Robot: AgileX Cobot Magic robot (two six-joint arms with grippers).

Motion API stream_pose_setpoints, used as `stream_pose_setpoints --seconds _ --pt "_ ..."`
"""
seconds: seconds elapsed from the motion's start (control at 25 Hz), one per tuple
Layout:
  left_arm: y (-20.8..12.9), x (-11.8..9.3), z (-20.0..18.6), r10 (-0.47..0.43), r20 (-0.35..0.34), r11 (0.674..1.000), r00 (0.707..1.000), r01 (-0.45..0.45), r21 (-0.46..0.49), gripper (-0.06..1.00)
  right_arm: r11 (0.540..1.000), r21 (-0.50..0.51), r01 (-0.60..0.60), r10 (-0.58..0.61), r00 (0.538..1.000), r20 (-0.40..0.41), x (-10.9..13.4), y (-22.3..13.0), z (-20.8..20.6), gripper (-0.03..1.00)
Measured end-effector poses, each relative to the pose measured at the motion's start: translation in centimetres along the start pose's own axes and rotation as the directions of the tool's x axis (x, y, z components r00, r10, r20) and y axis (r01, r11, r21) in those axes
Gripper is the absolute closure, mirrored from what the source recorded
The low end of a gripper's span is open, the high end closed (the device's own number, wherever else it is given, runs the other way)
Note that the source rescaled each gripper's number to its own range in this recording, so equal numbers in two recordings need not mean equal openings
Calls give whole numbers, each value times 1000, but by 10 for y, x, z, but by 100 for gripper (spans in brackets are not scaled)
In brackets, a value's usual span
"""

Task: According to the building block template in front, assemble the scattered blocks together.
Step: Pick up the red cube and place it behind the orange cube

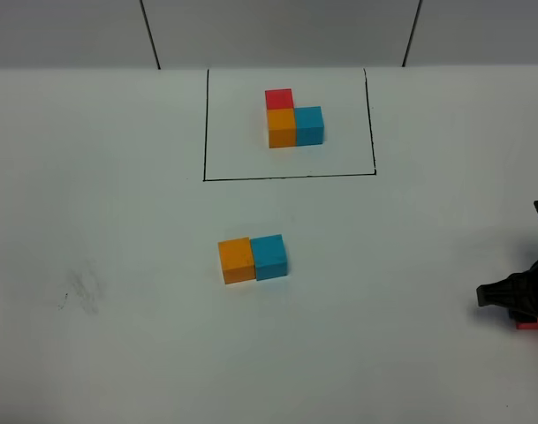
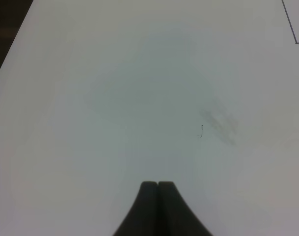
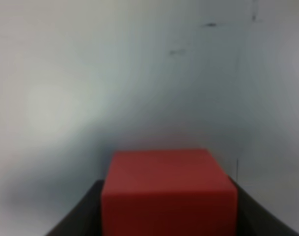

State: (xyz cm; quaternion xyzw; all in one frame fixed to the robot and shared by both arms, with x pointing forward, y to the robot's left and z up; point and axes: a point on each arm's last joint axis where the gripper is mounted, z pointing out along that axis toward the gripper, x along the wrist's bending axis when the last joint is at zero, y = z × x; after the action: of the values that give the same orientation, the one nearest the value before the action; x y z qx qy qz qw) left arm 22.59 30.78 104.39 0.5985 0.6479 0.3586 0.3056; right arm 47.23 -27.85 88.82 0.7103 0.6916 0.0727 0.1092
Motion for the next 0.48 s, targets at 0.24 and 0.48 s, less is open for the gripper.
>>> stream_pose_setpoints --seconds 0.24,0.48 --pt "0 0 0 0 0 1000 1000 0 0 94 999 -21 48 -49 999 -11 1 2 3 53" --pt "0 0 0 0 0 1000 1000 0 0 94 998 -33 59 -60 998 -13 2 6 2 53"
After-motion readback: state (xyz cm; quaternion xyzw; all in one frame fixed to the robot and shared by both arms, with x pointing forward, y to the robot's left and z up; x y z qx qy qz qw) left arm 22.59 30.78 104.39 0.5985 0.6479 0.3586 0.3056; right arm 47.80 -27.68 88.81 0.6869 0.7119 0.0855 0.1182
